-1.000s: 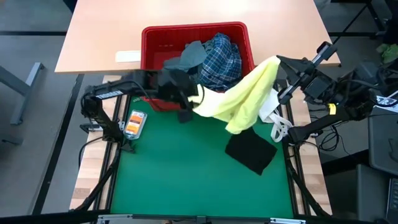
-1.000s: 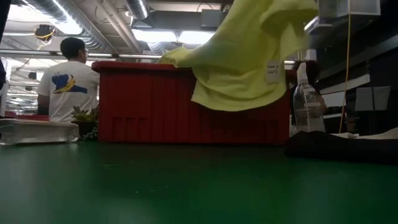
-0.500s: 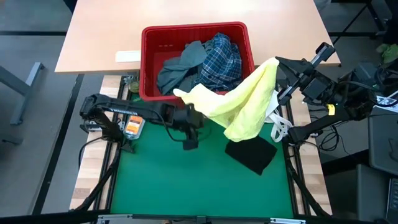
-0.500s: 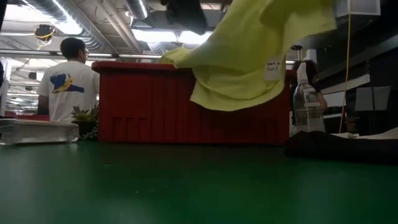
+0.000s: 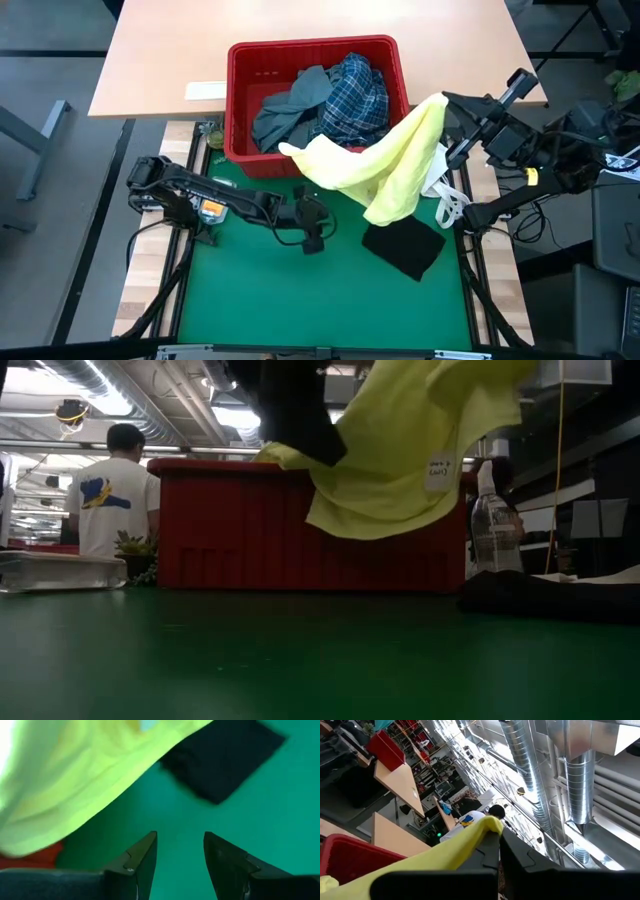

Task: Fold Laundry from Bin
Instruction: Fold the yellow shirt

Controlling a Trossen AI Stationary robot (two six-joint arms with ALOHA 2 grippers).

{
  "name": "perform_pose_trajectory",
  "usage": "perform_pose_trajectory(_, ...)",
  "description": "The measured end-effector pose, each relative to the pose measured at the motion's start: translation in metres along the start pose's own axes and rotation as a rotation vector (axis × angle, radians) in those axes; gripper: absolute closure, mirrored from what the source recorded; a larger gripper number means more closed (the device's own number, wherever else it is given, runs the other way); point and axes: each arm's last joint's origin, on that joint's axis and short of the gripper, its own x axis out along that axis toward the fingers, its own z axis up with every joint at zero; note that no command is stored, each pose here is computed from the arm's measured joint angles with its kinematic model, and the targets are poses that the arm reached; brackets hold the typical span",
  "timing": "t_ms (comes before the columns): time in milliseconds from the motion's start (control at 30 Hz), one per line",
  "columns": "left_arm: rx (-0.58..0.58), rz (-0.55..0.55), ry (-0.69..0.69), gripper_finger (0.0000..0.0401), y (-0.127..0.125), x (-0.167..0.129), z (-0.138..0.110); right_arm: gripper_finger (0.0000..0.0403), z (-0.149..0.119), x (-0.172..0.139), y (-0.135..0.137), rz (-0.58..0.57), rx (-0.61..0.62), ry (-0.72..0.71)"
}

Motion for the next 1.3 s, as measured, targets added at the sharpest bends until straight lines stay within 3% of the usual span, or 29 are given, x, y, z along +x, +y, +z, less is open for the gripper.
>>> perform_pose_trajectory(733, 0.150, 0.546, -0.135, 0.0245, 0.002, -0.016, 0.002, 0.0398, -0.002, 0.000, 0.004, 0.030, -0.008, 0.013)
perform_pose_trajectory(867, 0.169, 0.535, -0.117, 0.0245, 0.006, -0.014, 0.003, 0.0398, -0.002, 0.000, 0.004, 0.030, -0.008, 0.013)
perform_pose_trajectory(1000, 0.151, 0.445, -0.074, 0.0245, 0.017, -0.007, 0.005, 0.0398, -0.002, 0.000, 0.004, 0.030, -0.008, 0.013)
perform_pose_trajectory(1167, 0.118, 0.492, -0.059, 0.0246, 0.035, 0.000, 0.008, 0.0398, -0.002, 0.000, 0.004, 0.030, -0.008, 0.013)
perform_pose_trajectory(1300, 0.092, 0.439, -0.044, 0.0289, 0.044, 0.004, 0.010, 0.0398, -0.002, 0.000, 0.004, 0.030, -0.008, 0.014)
